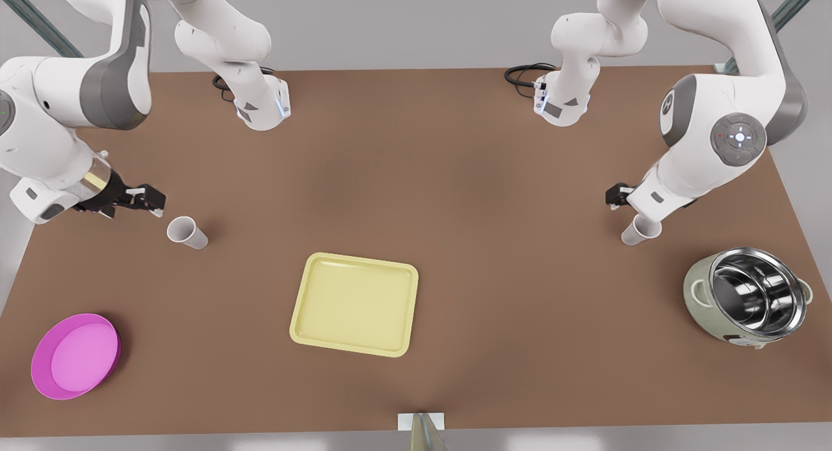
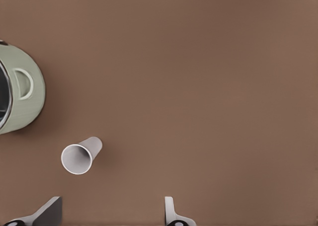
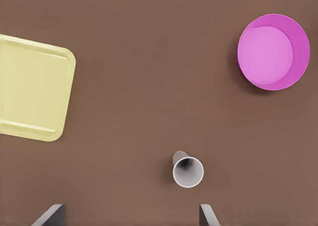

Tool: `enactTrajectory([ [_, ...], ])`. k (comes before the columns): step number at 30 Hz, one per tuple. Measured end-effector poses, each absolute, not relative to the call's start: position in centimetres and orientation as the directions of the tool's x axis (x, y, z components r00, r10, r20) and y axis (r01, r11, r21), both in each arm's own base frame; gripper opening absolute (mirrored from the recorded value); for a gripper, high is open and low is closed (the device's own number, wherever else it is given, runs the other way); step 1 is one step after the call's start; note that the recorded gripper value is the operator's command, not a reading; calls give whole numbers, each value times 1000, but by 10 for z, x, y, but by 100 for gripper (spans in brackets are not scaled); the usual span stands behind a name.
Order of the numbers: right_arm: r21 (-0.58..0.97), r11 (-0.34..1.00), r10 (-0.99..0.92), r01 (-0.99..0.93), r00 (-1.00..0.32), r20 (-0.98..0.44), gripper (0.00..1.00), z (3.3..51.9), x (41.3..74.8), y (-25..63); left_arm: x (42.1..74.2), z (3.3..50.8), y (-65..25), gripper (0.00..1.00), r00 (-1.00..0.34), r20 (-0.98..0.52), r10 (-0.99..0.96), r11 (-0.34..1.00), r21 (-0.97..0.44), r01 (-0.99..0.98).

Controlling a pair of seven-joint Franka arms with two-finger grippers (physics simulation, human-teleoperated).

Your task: Use both arms to respectively pick up the white IKEA cups from the middle-left and middle-right positions, then place the white IKEA cups onto the middle-middle tray, ensuring that the cups remain upright and do not tip over

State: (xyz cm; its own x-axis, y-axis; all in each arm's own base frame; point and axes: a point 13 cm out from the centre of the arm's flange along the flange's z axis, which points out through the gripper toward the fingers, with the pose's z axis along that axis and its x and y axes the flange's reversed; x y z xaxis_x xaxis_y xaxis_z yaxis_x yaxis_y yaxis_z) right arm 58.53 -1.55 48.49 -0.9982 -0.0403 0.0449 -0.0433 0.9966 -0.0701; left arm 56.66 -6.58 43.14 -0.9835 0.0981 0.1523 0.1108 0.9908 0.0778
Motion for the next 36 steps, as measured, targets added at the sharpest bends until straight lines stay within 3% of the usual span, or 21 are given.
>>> enactTrajectory([
  [3, -65, 997, -37, -40, -998, 50, 100, 482, 585, -21, 568, 427, -68, 100, -983, 157, 91, 992, 76, 104],
  [6, -63, 997, -34, -38, -998, 58, 100, 478, 585, -26, 562, 374, -36, 100, -973, 229, 37, 995, 86, 58],
  [11, -56, 998, -27, -34, -991, 128, 100, 434, 588, -41, 564, 332, 5, 100, -974, 227, -15, 996, 92, 6],
  [16, -41, 999, 6, -1, -984, 180, 100, 397, 585, -75, 541, 254, 97, 100, -960, 253, -123, 990, 100, -101],
  [22, -33, 999, -2, -9, -981, 196, 100, 375, 575, -87, 490, 171, 160, 100, -951, 255, -174, 984, 86, -157],
  [28, -18, 1000, -12, -17, -971, 237, 100, 337, 551, -95, 488, 122, 176, 100, -959, 239, -153, 988, 72, -140],
  [29, -15, 1000, -13, -17, -971, 238, 100, 331, 549, -96, 489, 117, 177, 98, -960, 235, -151, 988, 67, -139],
  [30, -10, 1000, -11, -14, -970, 244, 100, 323, 543, -98, 490, 114, 177, 76, -961, 230, -152, 988, 61, -142],
  [31, -5, 1000, -10, -11, -968, 249, 100, 314, 536, -99, 492, 112, 176, 61, -963, 224, -153, 988, 53, -145],
  [32, -1, 1000, -8, -9, -968, 251, 100, 307, 531, -100, 494, 111, 174, 53, -964, 217, -152, 988, 48, -145],
  [36, 5, 1000, -8, -7, -973, 231, 100, 283, 531, -106, 501, 111, 168, 35, -969, 197, -150, 989, 39, -145],
])
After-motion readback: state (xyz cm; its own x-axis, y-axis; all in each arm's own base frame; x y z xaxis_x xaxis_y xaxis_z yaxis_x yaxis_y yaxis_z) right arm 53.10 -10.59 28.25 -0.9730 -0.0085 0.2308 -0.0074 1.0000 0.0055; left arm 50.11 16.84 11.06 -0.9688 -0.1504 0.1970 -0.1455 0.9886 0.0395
